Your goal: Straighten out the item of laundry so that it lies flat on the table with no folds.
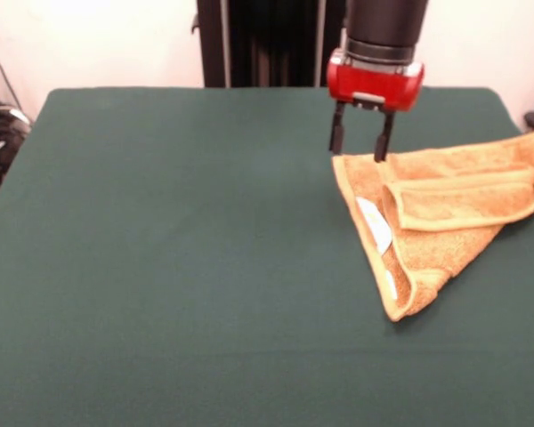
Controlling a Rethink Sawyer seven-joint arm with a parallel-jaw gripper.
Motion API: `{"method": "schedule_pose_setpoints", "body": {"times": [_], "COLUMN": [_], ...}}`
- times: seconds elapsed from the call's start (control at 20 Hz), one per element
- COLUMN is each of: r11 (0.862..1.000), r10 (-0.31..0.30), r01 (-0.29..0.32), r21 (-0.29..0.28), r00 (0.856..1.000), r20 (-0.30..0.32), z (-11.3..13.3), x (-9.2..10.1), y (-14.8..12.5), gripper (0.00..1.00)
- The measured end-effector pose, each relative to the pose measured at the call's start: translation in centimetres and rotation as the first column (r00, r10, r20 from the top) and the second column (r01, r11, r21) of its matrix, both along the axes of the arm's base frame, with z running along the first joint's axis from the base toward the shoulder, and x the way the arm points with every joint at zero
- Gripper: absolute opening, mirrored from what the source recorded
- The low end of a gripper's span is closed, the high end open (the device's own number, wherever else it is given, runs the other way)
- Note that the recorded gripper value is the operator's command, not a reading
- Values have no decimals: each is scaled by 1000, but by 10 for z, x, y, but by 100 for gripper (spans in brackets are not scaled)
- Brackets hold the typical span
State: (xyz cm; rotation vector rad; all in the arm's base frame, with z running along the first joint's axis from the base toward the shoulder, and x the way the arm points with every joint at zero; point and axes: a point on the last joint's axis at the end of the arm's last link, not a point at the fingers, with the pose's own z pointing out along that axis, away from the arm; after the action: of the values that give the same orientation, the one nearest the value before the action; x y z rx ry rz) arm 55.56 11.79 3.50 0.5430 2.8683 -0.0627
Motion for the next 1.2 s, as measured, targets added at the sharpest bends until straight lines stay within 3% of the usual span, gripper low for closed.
{"method": "schedule_pose_setpoints", "body": {"times": [0.4, 1.05, 1.2], "r11": [1000, 997, 996], "r10": [3, 26, 22], "r01": [-3, -18, -14], "r21": [-2, 77, 82], "r00": [1000, 994, 995], "r20": [-2, -104, -93], "z": [-20, -78, -78], "x": [-8, -43, -41], "y": [2, 33, 31], "gripper": [100, 100, 100]}}
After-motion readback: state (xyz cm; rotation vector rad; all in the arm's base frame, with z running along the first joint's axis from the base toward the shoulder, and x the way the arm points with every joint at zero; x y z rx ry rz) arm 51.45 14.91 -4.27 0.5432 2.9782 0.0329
